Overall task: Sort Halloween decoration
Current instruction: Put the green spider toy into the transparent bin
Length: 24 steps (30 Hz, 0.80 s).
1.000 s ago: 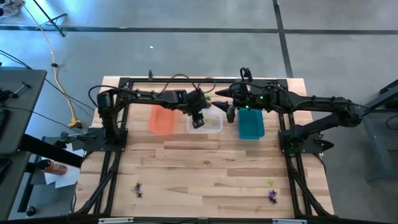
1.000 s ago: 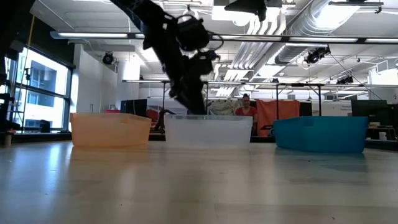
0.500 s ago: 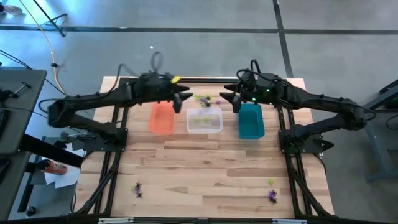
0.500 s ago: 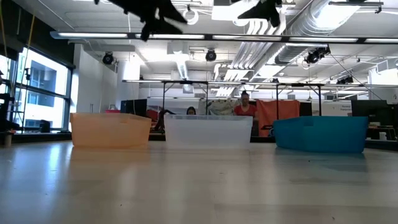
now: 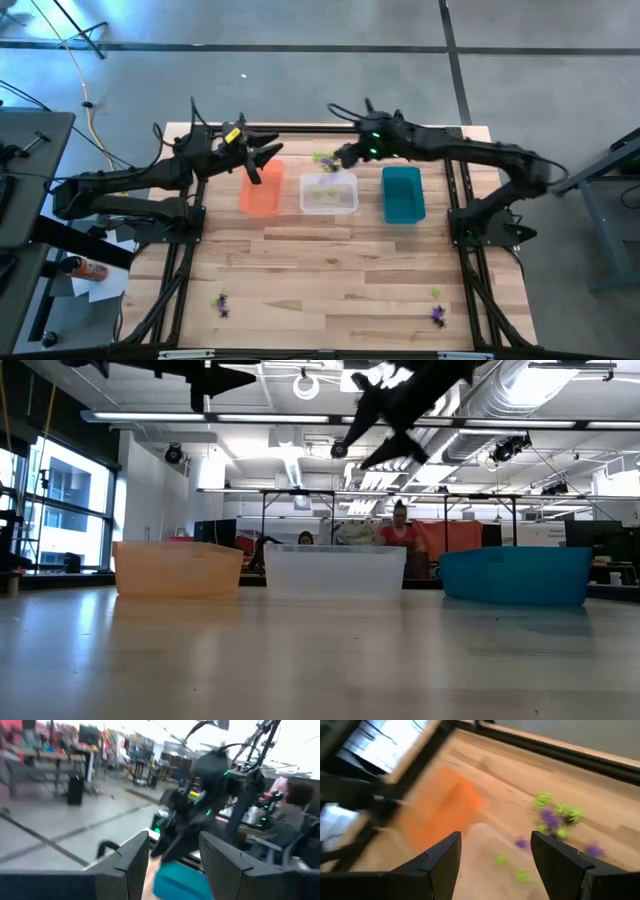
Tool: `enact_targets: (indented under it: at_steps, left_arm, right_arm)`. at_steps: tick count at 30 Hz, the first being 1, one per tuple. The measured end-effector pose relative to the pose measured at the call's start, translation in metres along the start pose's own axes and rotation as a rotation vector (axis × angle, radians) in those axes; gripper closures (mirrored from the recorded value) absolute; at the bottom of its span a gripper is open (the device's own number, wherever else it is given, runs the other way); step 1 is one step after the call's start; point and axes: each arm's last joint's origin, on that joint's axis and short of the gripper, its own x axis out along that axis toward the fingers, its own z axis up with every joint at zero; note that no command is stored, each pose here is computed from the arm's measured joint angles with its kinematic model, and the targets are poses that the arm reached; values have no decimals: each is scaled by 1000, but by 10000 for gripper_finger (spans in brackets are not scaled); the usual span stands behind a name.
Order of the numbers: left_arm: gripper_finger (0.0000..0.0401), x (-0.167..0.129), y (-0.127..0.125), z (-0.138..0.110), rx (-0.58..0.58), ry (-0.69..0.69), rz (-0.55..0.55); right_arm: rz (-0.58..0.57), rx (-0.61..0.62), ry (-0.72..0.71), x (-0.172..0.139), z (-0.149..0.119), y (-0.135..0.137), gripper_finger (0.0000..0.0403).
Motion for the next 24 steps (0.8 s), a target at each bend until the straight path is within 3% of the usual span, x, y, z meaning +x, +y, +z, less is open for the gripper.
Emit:
enact_targets:
  at_steps: [5, 10, 19, 24]
  left_arm:
    - [243, 0, 5, 0, 77, 11, 21]
    - [243, 0, 6, -2, 104, 31, 23]
    - [243, 1, 7, -5, 107, 55, 31]
    - [243, 1, 7, -5, 108, 62, 32]
  right_arm:
    - [-213, 83, 187, 58, 19, -31, 167]
    - [-337, 188, 329, 101, 34, -63, 167]
    - [-372, 320, 459, 155, 53, -109, 167]
    - [-309, 382, 521, 177, 55, -125, 167]
